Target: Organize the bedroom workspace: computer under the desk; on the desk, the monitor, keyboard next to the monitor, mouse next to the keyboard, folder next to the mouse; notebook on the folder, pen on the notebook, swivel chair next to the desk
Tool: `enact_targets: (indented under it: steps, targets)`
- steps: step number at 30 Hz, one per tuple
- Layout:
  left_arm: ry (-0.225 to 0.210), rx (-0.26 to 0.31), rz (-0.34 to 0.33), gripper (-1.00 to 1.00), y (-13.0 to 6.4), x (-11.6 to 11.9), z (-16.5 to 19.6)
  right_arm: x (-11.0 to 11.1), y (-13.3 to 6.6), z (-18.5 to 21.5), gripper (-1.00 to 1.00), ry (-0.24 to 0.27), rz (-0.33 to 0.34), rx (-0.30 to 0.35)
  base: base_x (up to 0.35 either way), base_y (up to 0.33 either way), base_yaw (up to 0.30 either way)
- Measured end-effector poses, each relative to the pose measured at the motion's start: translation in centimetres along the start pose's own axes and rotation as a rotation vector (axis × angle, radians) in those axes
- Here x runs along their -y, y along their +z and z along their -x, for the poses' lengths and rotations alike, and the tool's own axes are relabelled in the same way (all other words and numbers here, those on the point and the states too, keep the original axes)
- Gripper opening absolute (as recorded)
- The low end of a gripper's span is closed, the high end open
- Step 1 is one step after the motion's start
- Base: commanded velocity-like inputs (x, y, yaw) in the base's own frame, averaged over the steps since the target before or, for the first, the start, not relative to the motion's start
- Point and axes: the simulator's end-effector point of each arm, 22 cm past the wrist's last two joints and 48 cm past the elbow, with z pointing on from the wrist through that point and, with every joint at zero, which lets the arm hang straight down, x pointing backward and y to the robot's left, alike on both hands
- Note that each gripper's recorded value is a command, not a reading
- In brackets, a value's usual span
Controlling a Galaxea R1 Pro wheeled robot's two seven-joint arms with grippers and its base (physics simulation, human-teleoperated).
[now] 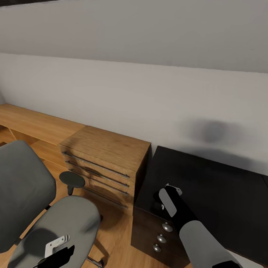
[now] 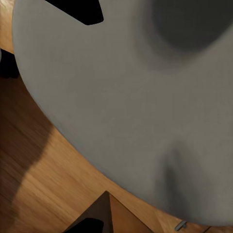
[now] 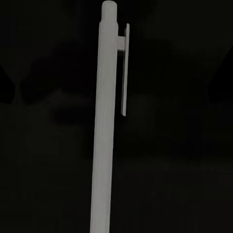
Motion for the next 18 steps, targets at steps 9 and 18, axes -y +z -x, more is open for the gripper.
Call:
enact_targets:
  steps: [9, 18]
  targets:
    - [0.0, 0.0, 0.0, 1.0, -0.01, 0.01, 0.02, 0.0, 0.0, -0.01, 1.0, 0.0, 0.0, 0.0, 0.0, 0.0, 0.0]
    - [0.0, 0.002, -0.001, 1.0, -0.01, -0.02, 0.08, 0.04, 0.0, -0.02, -1.0, -0.005, -0.002, -0.001, 0.0, 0.0, 0.0]
